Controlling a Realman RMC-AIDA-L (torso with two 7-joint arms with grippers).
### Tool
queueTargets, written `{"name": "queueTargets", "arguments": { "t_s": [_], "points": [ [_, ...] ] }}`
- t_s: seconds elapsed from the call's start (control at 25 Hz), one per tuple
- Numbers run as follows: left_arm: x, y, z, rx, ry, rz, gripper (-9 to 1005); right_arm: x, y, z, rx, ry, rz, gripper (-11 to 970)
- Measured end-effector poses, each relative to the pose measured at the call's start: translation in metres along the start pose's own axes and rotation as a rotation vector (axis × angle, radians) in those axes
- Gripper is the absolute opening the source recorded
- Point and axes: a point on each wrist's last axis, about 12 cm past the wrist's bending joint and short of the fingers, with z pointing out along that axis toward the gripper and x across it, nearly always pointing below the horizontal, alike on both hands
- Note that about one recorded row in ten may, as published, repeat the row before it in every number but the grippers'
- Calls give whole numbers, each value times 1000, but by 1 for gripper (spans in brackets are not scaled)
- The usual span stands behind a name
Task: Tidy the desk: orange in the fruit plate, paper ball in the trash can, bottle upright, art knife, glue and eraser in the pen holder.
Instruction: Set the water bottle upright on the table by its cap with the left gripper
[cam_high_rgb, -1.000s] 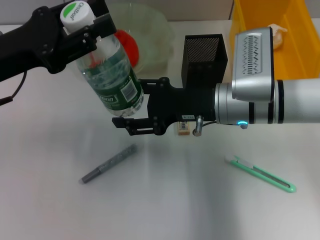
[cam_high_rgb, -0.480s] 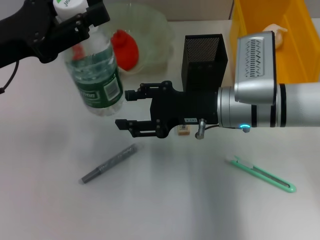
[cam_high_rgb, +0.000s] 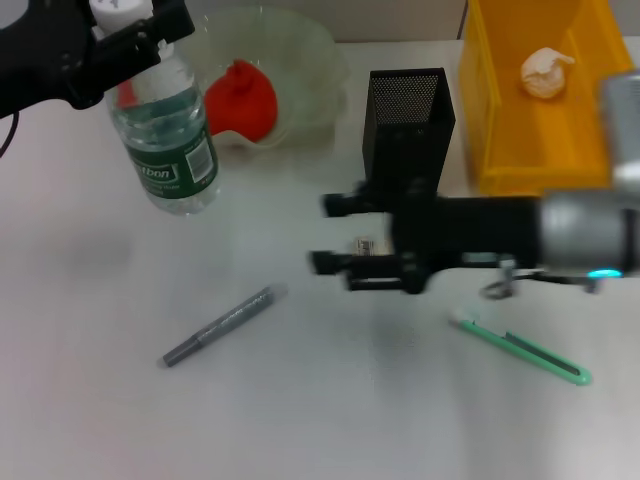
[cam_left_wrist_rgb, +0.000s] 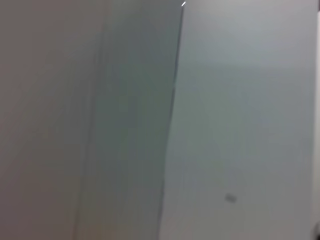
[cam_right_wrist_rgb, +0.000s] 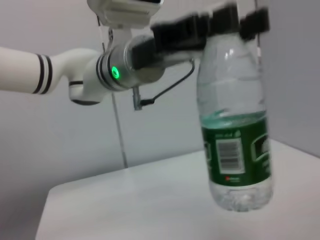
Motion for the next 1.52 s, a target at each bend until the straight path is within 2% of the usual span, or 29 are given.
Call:
{"name": "queueTargets", "arguments": {
  "t_s": [0.28, 0.56, 0.76, 1.04, 1.52],
  "points": [
    [10, 11, 1, -107, 59, 47, 467, -3, 8, -76, 63, -2, 63, 673],
    [18, 19, 3, -199, 94, 64, 475, 0, 16, -125, 143, -65, 106, 673],
    [24, 24, 4, -268, 102, 55, 481, 4, 19, -137, 168, -73, 123, 673],
    [36, 32, 5, -376, 136, 69, 489, 7, 20, -139, 175, -61, 137, 673],
    [45, 38, 11, -424, 146, 61, 503, 8, 17, -133, 167, -39, 144, 673]
  ]
}}
